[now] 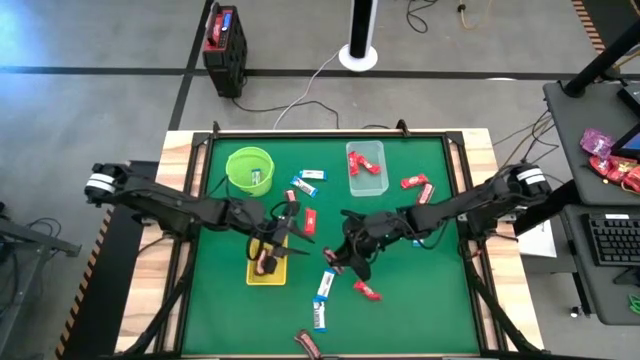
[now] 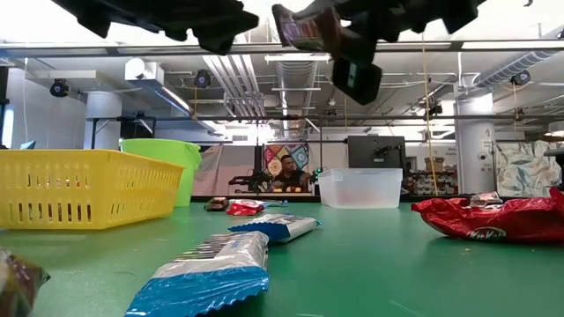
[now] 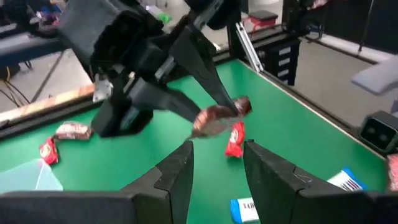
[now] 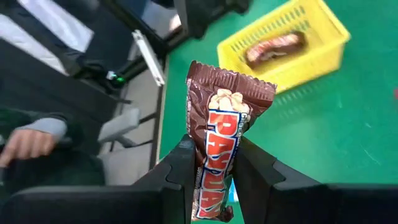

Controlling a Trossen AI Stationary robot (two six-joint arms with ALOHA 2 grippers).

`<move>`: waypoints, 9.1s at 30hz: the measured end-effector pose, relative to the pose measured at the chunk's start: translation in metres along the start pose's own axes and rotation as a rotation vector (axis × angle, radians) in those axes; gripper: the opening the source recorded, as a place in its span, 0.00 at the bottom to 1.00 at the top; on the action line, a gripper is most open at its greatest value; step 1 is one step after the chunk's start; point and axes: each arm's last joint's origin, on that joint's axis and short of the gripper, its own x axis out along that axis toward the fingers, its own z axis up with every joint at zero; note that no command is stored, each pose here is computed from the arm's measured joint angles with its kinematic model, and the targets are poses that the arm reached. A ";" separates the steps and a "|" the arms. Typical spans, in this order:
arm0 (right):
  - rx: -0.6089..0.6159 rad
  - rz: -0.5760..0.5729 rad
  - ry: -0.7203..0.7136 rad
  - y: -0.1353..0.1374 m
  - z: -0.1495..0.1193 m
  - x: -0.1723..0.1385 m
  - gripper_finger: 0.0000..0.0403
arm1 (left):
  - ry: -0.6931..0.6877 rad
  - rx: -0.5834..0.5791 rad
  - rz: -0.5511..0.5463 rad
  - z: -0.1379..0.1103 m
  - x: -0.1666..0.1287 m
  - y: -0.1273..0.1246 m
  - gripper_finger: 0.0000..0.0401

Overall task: Sort candy by brand, put in halloween buckets
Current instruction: Put the brown chocolate into the yellow bin

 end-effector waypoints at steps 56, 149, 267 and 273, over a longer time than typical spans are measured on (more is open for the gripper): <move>-0.122 -0.018 -0.137 -0.023 0.029 -0.008 0.47 | 0.556 -0.208 0.172 0.030 -0.070 -0.033 0.00; -0.754 -0.073 -0.055 -0.016 0.037 0.079 0.05 | -0.078 -0.095 0.099 -0.005 -0.031 -0.063 0.09; -0.321 -0.473 0.337 0.092 -0.047 0.210 0.04 | 0.277 -0.181 0.268 0.075 -0.122 -0.104 0.23; -0.499 -0.496 0.142 0.063 0.014 0.211 0.03 | 0.251 -0.123 0.348 0.077 -0.125 -0.099 0.23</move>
